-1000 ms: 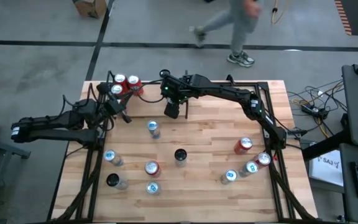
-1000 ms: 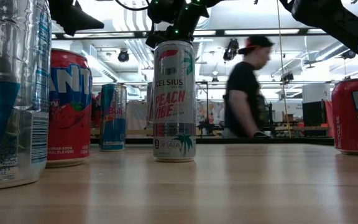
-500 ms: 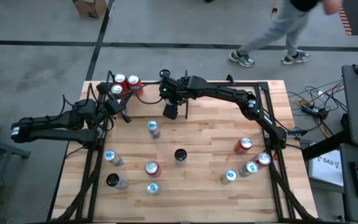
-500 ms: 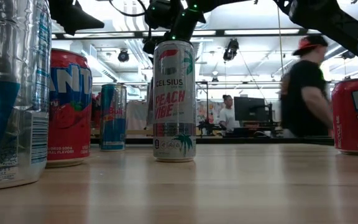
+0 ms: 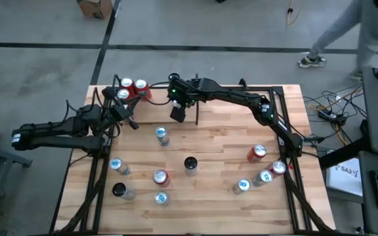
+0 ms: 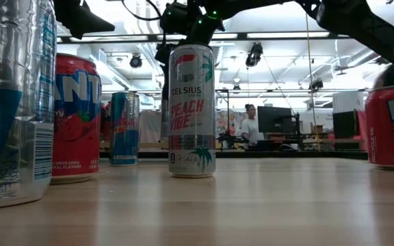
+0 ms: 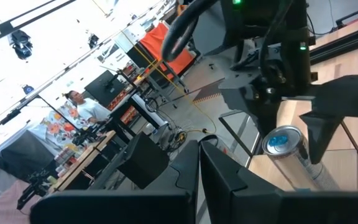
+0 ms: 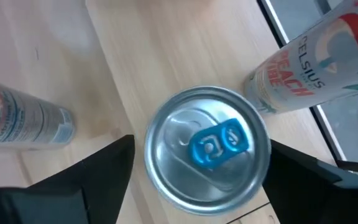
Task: Place canned beverage on shelf
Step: Put the blue soda can on the shelf
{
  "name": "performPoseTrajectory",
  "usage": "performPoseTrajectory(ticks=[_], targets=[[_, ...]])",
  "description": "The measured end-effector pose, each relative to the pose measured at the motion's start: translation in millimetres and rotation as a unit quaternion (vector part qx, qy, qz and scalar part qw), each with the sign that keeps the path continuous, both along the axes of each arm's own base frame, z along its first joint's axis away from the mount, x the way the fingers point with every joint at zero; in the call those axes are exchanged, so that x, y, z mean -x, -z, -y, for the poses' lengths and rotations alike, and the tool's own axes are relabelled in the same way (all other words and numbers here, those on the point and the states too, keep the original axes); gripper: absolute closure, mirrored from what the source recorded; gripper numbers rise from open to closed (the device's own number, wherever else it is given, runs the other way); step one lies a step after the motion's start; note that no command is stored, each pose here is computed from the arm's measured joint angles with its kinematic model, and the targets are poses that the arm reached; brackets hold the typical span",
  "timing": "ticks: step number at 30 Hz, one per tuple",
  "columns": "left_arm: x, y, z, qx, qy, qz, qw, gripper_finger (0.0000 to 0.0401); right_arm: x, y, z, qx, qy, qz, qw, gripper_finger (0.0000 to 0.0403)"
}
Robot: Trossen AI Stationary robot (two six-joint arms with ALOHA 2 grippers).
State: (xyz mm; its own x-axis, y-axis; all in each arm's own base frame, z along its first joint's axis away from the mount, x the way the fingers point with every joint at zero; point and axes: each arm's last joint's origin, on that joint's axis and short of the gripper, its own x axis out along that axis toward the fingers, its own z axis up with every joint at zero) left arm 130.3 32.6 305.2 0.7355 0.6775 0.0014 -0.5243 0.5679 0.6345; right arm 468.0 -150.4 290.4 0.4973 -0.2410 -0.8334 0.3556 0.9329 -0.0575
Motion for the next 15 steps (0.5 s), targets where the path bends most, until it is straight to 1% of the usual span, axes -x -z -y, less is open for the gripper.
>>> performPoseTrajectory(ticks=[4, 9, 13, 15], targets=[[0.0, 0.2, 0.0, 0.0, -0.001, -0.001, 1.0, 0.0401, 3.6, -9.4, 0.6, 0.004, 0.001, 0.011, 1.0, 0.009], [0.0, 0.2, 0.0, 0.0, -0.001, -0.002, 1.0, 0.0401, 9.4, -24.4, -1.9, 0.006, 0.005, 0.028, 1.0, 0.0098], [0.0, 0.6, 0.0, 0.0, -0.001, -0.004, 1.0, 0.0401, 15.2, -37.1, -3.9, 0.01, 0.004, 0.04, 0.999, 0.0111], [0.0, 1.7, 0.0, 0.001, -0.001, -0.01, 1.0, 0.0401, 18.5, -42.6, -5.0, 0.014, 0.0, 0.042, 0.999, 0.0126]])
